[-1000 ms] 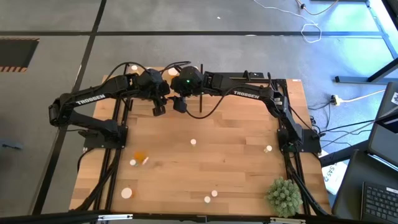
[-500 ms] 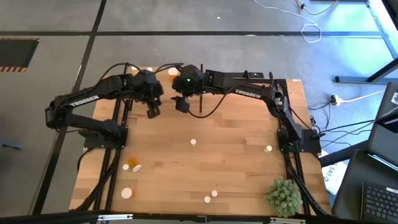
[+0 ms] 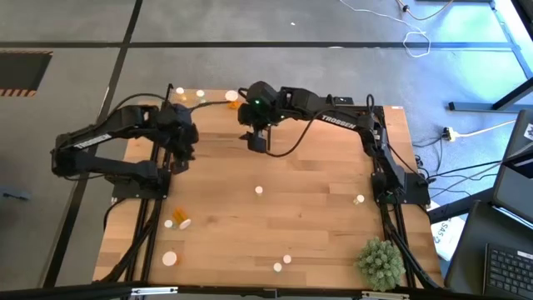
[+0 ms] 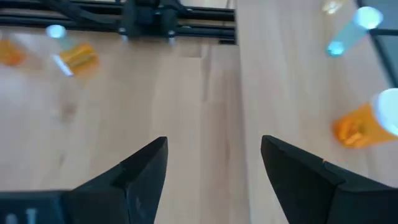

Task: Pick and place medicine bottles onto shelf by color
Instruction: Put the top big orange pill bottle on the shelf aligned with the orange pill bottle on the shelf

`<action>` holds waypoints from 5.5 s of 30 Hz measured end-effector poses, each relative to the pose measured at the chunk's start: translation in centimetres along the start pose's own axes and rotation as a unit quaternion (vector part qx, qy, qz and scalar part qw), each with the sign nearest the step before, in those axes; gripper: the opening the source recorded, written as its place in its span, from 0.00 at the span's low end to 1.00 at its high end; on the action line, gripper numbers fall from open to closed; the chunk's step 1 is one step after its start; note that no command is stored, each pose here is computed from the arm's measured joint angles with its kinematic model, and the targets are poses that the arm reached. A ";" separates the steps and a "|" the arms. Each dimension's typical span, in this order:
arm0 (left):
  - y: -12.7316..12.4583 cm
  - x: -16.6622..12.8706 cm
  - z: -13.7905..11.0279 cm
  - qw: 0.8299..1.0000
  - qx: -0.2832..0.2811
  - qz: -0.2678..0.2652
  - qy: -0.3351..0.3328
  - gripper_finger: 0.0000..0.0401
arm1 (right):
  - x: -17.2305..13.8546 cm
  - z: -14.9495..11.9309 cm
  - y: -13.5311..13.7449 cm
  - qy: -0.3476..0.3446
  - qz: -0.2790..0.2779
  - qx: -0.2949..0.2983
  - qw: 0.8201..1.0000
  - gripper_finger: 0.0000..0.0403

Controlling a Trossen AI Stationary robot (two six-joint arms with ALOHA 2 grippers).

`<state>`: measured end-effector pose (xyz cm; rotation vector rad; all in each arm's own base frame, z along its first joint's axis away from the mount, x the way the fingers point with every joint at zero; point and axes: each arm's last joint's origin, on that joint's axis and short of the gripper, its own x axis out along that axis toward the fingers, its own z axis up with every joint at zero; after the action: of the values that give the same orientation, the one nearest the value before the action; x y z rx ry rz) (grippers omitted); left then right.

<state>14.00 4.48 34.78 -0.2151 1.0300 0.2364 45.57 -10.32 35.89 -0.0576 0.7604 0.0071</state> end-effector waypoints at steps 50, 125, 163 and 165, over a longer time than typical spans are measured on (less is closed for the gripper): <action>-9.0 -1.8 -4.6 0.961 0.216 -0.158 0.075 0.35 | -10.6 -7.0 10.9 0.018 0.105 0.099 0.989 0.65; -12.6 4.6 -8.2 0.904 0.295 -0.296 0.090 0.35 | -8.9 -11.5 14.1 -0.126 0.214 -0.042 0.968 0.65; -12.7 6.1 -8.4 0.916 0.320 -0.212 0.119 0.61 | -8.9 -11.5 14.1 -0.126 0.214 -0.043 0.968 0.65; -12.9 6.4 -8.3 0.920 0.318 -0.194 0.121 0.65 | -8.9 -11.5 14.1 -0.127 0.213 -0.043 0.968 0.65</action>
<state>14.16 -9.58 25.92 0.1513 1.2312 -0.4983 30.81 3.22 33.06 0.0256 0.5044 0.4506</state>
